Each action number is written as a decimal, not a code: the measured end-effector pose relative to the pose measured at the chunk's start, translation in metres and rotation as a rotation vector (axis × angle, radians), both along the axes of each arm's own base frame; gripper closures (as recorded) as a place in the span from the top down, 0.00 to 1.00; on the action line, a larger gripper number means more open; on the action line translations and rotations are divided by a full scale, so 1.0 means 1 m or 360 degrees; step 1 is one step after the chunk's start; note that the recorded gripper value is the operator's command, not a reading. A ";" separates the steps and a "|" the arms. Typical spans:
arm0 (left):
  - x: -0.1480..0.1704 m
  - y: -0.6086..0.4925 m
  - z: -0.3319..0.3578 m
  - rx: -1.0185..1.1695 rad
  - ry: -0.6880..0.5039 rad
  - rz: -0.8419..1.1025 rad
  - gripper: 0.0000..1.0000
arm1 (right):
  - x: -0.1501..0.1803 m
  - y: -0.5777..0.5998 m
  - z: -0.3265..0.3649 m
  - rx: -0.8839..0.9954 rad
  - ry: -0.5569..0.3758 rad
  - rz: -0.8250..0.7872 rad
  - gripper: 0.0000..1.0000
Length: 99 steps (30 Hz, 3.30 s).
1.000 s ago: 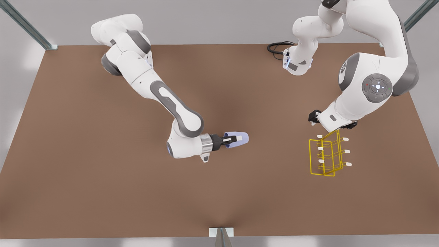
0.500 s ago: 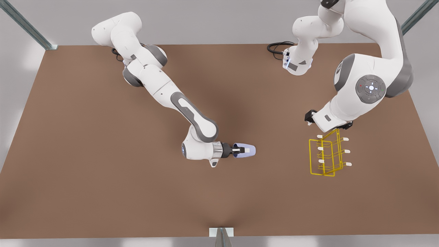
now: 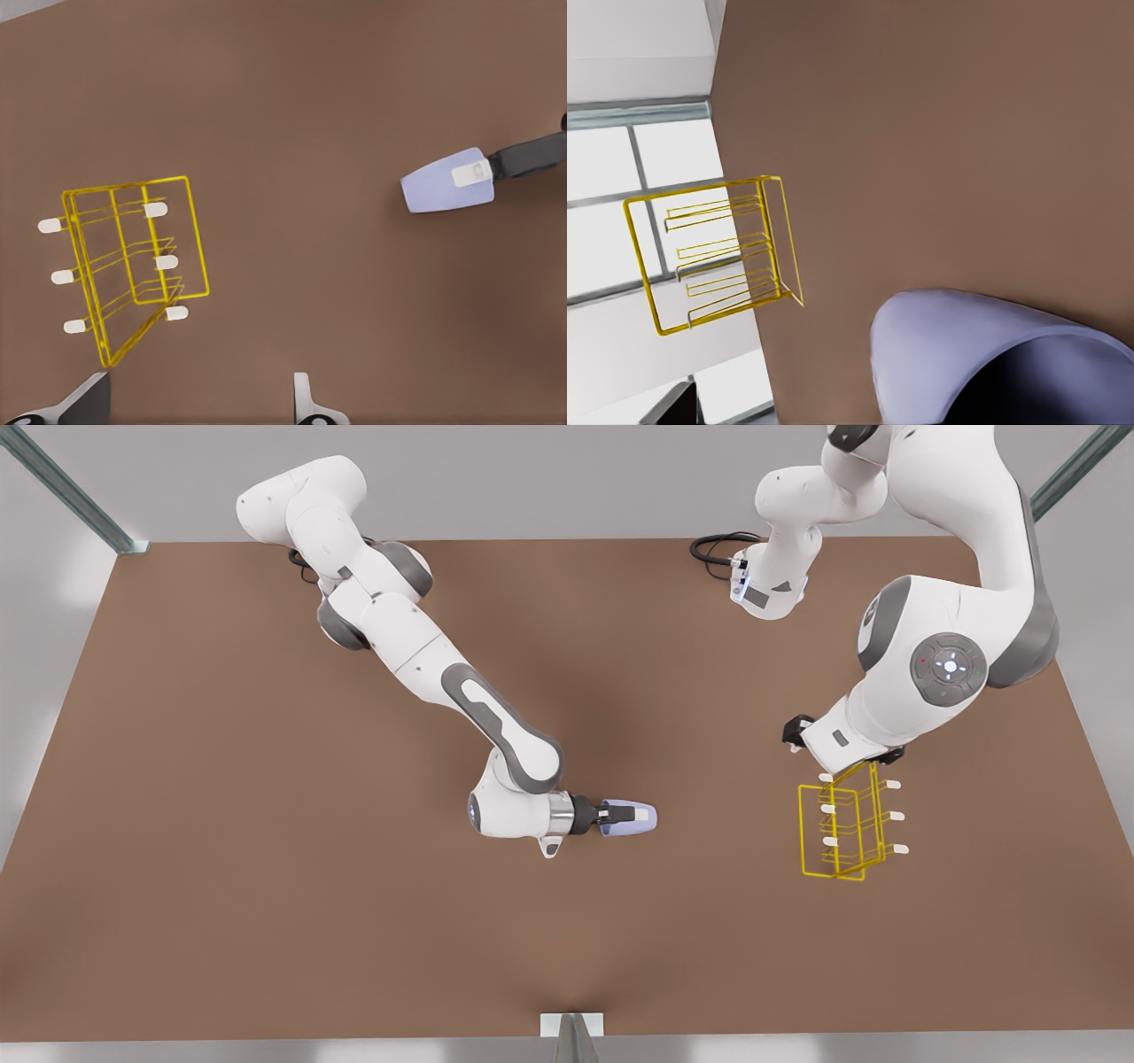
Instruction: Place the cup on the cup holder
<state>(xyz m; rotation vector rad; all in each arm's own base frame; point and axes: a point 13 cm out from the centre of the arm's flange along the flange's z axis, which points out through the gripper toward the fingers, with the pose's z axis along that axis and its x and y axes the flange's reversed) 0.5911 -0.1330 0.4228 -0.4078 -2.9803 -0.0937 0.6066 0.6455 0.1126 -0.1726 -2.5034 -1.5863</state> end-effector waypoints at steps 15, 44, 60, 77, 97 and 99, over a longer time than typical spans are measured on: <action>0.000 0.000 0.001 0.0002 -0.0001 0.0001 1.00 | 0.010 -0.032 -0.027 -0.0051 0.0056 -0.0033 1.00; 0.010 -0.210 -0.184 -0.0202 0.0071 -0.1382 1.00 | -0.001 -0.572 0.321 -0.1749 -0.0231 0.0355 1.00; 0.028 -0.263 -0.238 -0.0377 -0.0108 -0.2135 1.00 | -0.013 -0.592 0.276 -0.1966 0.0105 0.0333 1.00; 0.039 -0.233 -0.285 -0.0278 -0.0044 -0.1934 1.00 | 0.004 -0.524 0.304 -0.1871 -0.0056 0.0241 1.00; 0.022 -0.253 -0.307 -0.0314 -0.0042 -0.1795 1.00 | 0.007 -0.534 0.304 -0.1892 -0.0023 0.0177 1.00; 0.020 -0.252 -0.313 -0.0317 -0.0031 -0.1787 1.00 | 0.007 -0.536 0.305 -0.1896 -0.0019 0.0170 1.00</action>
